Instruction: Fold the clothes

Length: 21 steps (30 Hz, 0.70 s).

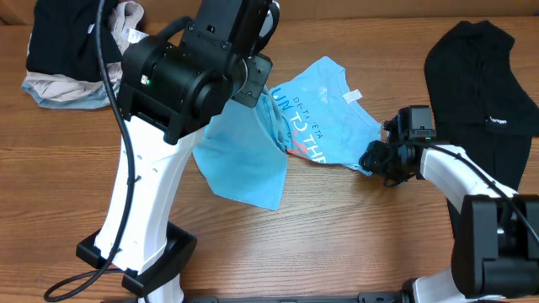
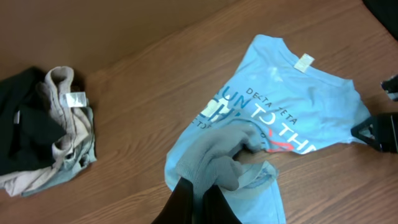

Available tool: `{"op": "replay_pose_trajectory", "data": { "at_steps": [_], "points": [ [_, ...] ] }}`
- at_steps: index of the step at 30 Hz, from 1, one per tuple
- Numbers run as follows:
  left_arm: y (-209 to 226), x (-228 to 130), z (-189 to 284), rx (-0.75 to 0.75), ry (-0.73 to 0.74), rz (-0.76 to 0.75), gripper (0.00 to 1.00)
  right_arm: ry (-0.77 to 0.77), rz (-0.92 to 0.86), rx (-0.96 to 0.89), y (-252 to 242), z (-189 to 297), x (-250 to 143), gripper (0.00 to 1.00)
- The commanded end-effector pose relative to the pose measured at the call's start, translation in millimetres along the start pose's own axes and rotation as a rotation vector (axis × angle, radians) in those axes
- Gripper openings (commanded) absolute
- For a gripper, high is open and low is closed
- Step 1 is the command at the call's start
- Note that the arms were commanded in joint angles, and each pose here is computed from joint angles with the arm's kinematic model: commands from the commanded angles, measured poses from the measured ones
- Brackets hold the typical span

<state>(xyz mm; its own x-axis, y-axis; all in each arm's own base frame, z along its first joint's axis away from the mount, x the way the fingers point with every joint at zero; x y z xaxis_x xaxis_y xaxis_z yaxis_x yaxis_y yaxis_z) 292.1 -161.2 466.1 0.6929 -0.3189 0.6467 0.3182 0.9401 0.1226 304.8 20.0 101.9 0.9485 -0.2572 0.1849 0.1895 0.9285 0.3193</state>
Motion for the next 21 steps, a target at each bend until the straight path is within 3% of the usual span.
{"op": "replay_pose_trajectory", "data": {
  "at_steps": [1,2,5,13,21],
  "points": [
    [11.1,0.8,14.3,0.066,-0.052,0.05,0.04,-0.028,-0.028,-0.003,1.0,-1.7,4.6,0.21],
    [12.5,1.3,14.6,0.085,-0.057,0.053,0.04,-0.037,-0.029,0.001,1.5,1.3,7.7,0.14],
    [16.2,2.6,15.3,0.136,-0.071,0.075,0.04,-0.057,-0.041,0.018,3.6,18.9,16.6,0.04],
    [36.8,1.9,36.2,0.293,-0.156,0.199,0.04,-0.159,-0.025,0.025,13.9,123.5,27.6,0.04],
    [80.0,-12.2,76.7,0.463,-0.246,0.351,0.04,-0.273,-0.018,0.025,26.0,233.4,-18.9,0.04]
  ]
}}
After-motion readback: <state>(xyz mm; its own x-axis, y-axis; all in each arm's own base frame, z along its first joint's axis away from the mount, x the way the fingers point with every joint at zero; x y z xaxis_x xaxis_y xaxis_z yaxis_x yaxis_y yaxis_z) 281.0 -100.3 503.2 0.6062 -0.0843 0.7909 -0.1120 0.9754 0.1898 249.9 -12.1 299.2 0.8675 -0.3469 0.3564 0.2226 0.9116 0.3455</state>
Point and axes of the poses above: each gripper's point midway between its finger pads, its own z axis back along the fingers, its own y axis along the line the jaws close on, x = y × z, the point moved 10 cm from there along z, back along the fingers, and after that the axes turned 3 degrees about z, right-handed, at the moved point
